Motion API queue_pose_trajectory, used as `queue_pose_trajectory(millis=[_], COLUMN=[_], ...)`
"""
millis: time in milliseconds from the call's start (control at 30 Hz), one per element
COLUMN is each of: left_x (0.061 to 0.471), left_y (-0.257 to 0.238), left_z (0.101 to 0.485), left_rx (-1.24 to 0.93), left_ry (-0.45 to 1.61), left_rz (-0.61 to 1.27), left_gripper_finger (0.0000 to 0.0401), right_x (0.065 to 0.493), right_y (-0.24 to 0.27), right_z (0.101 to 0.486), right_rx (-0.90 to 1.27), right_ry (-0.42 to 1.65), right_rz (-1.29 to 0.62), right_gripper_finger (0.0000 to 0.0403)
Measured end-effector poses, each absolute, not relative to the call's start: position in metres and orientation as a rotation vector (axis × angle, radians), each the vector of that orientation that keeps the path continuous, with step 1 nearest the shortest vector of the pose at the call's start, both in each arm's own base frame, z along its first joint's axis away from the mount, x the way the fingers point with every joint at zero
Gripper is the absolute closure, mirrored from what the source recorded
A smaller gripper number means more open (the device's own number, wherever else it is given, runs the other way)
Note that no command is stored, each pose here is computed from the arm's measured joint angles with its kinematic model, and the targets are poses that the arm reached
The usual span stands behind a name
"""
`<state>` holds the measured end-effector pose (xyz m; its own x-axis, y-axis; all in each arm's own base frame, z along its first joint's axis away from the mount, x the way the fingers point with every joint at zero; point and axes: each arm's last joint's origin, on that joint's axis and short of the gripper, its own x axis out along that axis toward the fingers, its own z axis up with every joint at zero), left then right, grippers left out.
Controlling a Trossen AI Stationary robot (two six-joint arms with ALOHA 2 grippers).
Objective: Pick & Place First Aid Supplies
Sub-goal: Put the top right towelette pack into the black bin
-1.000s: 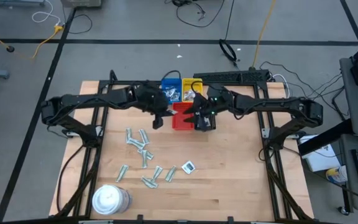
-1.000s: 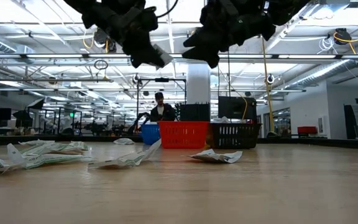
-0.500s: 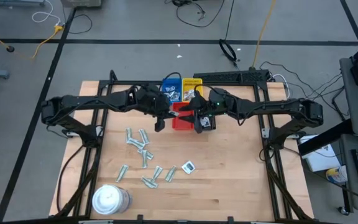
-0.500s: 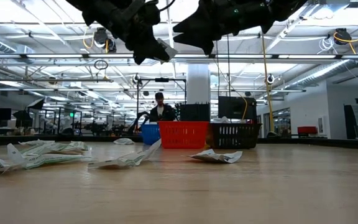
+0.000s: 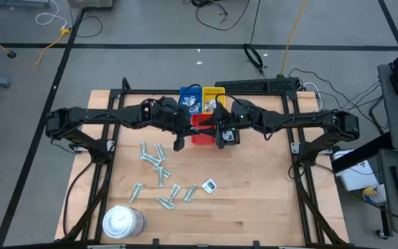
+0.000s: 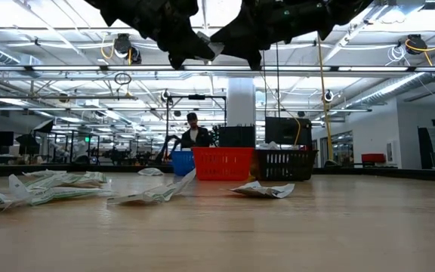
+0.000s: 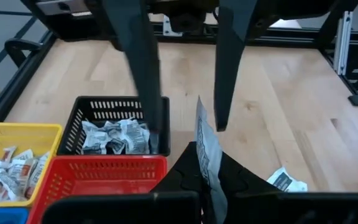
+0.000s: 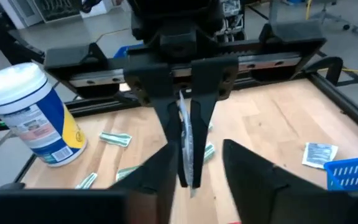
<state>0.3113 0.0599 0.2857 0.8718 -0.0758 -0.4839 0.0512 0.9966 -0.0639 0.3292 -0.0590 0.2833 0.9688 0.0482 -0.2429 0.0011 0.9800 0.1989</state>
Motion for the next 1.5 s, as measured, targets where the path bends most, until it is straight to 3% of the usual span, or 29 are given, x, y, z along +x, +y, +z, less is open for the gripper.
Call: queue_pose_trajectory(millis=[167,233,433,700,867,1167,1500], left_x=[0.311,0.311,0.312,0.304,0.301,0.300,0.300], left_y=[0.060,0.060,0.058,0.062,0.063,0.063,0.063], left_z=[0.286,0.286,0.286,0.277,0.274,0.272,0.272], left_rx=[-0.052,-0.058,-0.111,-0.358,-0.412,-0.437,-0.432], left_ry=[0.507,0.505,0.505,0.626,0.670,0.689,0.688], left_rz=[-0.064,-0.062,-0.056,-0.005,-0.024,-0.014,0.004], left_gripper_finger=[0.0400,0.0399,0.0389,0.0302,0.0271,0.0259,0.0258], right_x=[0.330,0.330,0.328,0.319,0.310,0.289,0.281], right_y=[-0.055,-0.055,-0.056,-0.070,-0.079,-0.100,-0.113], right_z=[0.282,0.282,0.279,0.264,0.252,0.236,0.233], right_rx=[0.198,0.195,0.193,0.222,0.195,-0.034,-0.032], right_ry=[0.262,0.264,0.298,0.465,0.601,0.873,0.926], right_rz=[0.035,0.051,0.076,0.031,0.000,-0.310,-0.344], right_gripper_finger=[0.0375,0.0394,0.0401,0.0402,0.0402,0.0403,0.0401])
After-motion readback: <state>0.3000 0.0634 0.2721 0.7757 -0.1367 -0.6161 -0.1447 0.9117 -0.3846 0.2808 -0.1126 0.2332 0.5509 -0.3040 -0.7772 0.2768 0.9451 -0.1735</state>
